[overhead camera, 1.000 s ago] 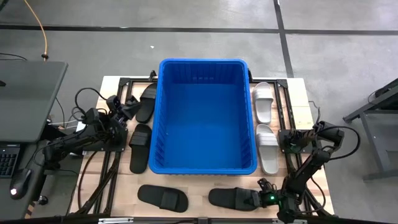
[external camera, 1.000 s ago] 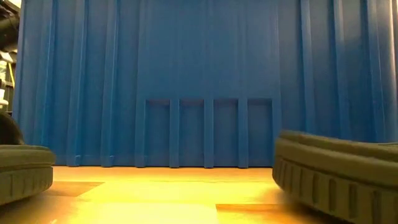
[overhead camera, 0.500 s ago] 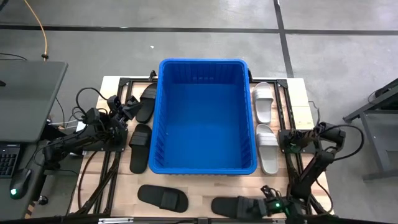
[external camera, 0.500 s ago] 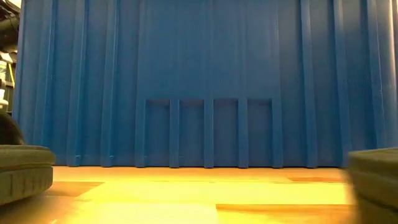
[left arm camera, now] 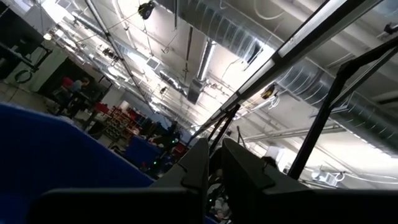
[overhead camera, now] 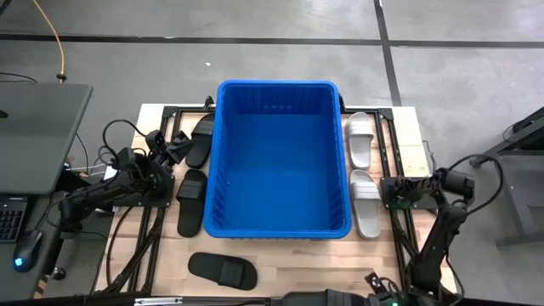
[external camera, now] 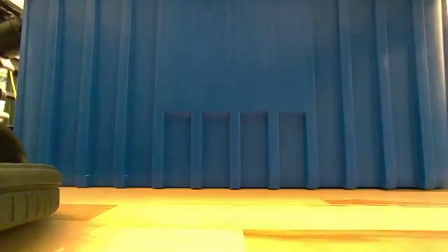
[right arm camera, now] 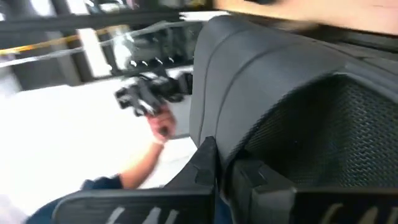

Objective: Pick and place slides into bin
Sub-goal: Put the black slide into the blue container

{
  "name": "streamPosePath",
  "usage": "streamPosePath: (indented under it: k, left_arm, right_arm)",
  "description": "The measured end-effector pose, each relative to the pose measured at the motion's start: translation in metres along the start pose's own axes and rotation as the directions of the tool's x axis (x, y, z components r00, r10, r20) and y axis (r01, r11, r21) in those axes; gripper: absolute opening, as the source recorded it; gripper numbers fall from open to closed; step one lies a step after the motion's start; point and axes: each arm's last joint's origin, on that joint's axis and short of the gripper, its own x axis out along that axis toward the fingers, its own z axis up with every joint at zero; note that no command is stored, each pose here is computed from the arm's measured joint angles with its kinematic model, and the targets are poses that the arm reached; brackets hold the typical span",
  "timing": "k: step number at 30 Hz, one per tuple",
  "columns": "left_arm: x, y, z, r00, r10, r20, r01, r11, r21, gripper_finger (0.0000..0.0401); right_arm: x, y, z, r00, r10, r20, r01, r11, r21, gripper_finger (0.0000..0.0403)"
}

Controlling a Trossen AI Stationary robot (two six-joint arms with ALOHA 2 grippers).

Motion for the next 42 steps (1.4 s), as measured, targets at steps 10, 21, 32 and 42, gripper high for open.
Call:
streamPosePath:
  k: [10, 21, 32, 42]
  left_arm:
    - [0.0, 0.002, -0.001, 1.0, 0.021, -0.01, -0.021, 1.0, -0.002, 0.0037]
    - [0.0, 0.001, -0.002, 1.0, -0.003, -0.029, 0.003, 1.0, -0.015, 0.0037]
    - [0.0, -0.004, 0.003, 0.999, -0.05, 0.022, 0.05, 0.999, -0.017, 0.0037]
    - [0.0, -0.005, 0.005, 0.997, -0.063, 0.037, 0.064, 0.998, -0.024, 0.0037]
  right_arm:
    - [0.006, 0.105, 0.027, 0.971, 0.167, 0.171, -0.103, 0.939, -0.329, 0.0]
    - [-0.011, 0.187, 0.137, 0.984, 0.105, 0.141, -0.004, 0.816, -0.578, 0.0]
    - [-0.006, 0.222, 0.242, 0.969, 0.077, 0.235, 0.101, 0.745, -0.659, 0.0]
    - [0.003, 0.231, 0.301, 0.97, 0.061, 0.237, 0.109, 0.762, -0.639, 0.0]
